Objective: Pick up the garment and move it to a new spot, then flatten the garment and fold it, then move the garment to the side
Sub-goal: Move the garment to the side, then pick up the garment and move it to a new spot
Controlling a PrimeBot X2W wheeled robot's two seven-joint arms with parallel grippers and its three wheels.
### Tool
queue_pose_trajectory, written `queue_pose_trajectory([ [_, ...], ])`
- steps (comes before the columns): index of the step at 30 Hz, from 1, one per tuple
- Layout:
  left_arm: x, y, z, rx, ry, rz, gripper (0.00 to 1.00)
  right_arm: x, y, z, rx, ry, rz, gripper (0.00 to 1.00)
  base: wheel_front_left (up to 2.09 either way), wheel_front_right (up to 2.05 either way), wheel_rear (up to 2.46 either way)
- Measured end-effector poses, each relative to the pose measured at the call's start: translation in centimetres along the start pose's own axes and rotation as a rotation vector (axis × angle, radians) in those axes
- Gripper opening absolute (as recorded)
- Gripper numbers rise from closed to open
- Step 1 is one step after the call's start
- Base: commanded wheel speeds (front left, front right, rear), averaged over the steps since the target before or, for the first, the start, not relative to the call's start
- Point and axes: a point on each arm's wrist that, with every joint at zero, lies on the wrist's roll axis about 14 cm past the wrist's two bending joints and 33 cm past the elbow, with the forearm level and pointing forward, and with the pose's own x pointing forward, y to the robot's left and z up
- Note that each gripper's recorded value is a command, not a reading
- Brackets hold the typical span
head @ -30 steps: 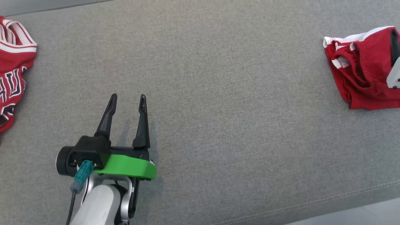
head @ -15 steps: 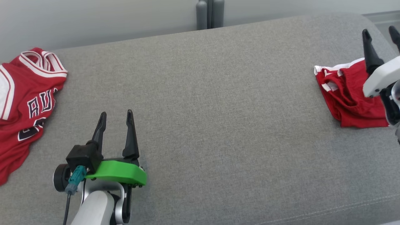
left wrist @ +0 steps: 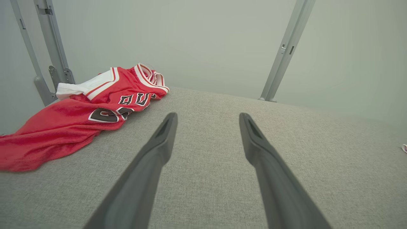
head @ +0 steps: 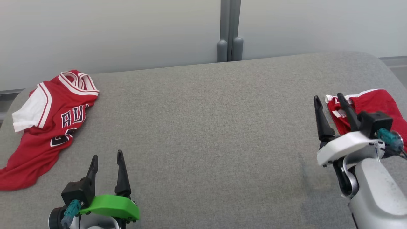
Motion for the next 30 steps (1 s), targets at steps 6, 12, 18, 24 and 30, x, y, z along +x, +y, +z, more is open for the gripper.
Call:
queue_pose_trajectory([
  [6, -1.4, 0.5, 0.3, -0.002, -0.017, 0.014, 1.00, -2.1, 3.2, -0.4, 0.047, -0.024, 0.009, 1.00, 0.00, 0.00, 0.00],
  [12, -2.1, 0.6, 0.4, -0.001, -0.025, 0.009, 1.00, -4.3, 4.7, -1.0, 0.059, -0.014, 0.012, 1.00, 0.00, 0.00, 0.00],
  [18, -2.3, 0.1, 0.7, -0.001, -0.036, -0.011, 1.00, -6.0, 5.0, -1.2, 0.068, 0.001, 0.011, 1.00, 0.00, 0.00, 0.00],
  [24, -2.3, -0.1, 0.5, -0.003, -0.029, -0.018, 1.00, -6.7, 5.2, -1.3, 0.080, 0.009, 0.012, 1.00, 0.00, 0.00, 0.00],
  [30, -2.3, -0.2, 0.3, -0.002, -0.022, -0.025, 1.00, -6.8, 5.3, -1.3, 0.082, 0.007, 0.014, 1.00, 0.00, 0.00, 0.00],
])
